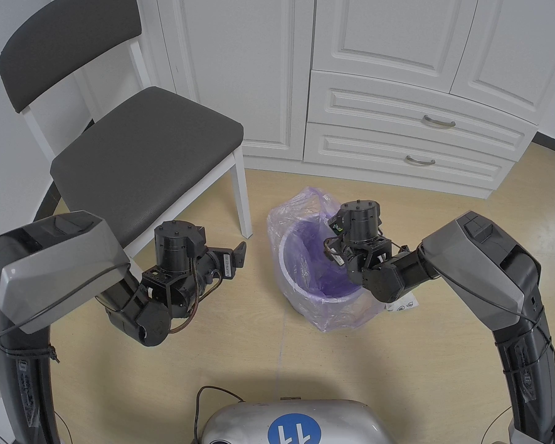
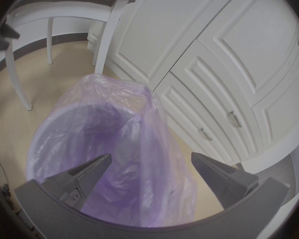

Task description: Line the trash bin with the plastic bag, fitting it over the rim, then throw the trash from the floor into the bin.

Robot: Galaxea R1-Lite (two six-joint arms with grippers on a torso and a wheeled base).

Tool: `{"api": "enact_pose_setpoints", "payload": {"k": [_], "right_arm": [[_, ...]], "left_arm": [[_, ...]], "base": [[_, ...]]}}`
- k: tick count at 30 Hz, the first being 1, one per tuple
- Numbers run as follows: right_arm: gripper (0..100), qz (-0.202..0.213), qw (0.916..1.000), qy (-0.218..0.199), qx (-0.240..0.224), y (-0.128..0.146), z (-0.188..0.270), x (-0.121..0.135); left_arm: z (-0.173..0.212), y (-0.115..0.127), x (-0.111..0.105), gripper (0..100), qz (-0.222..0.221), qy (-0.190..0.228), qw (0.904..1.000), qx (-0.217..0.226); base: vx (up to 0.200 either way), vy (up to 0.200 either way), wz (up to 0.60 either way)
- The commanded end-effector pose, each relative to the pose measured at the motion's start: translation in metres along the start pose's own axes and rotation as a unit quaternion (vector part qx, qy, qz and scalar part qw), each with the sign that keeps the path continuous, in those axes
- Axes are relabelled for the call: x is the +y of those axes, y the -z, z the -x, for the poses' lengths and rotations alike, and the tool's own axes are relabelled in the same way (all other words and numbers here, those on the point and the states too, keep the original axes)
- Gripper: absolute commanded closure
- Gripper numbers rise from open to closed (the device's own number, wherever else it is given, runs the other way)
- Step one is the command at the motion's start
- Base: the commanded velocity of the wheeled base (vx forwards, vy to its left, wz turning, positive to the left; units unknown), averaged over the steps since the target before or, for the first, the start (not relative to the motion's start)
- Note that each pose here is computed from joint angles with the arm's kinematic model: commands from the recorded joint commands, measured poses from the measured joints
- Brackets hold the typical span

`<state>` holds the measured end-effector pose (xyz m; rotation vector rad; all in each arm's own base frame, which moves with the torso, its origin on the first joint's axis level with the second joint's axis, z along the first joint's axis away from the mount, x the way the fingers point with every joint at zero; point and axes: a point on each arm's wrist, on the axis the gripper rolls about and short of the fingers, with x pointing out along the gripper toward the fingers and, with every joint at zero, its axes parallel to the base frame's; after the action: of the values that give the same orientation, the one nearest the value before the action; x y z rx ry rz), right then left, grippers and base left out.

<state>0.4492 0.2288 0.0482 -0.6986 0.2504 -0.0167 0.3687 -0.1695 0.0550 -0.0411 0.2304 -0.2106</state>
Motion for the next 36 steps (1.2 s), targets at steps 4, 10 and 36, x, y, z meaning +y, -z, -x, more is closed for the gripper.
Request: {"api": "enact_pose_setpoints", "payload": {"k": [4,10,36], "right_arm": [[0,0.062,0.993,0.098,-0.022,0.037,-0.041,-0.037],[0,0.061,0.9882,0.139,-0.024,0.045,-0.058,-0.065],[0,0.024,0.9974,0.044,-0.051,0.026,0.003,0.005]], "left_arm": [[0.045,-0.031,0.001,0,0.006,0.011,0.9996,-0.027],[0.053,-0.027,0.002,0,0.008,0.012,0.9992,-0.036],[0.066,-0.015,0.006,0,0.032,0.012,0.9985,-0.042]], "base": [[0.0,0.0,0.0],[0.0,0.0,0.0],[0.0,0.0,0.0]]}}
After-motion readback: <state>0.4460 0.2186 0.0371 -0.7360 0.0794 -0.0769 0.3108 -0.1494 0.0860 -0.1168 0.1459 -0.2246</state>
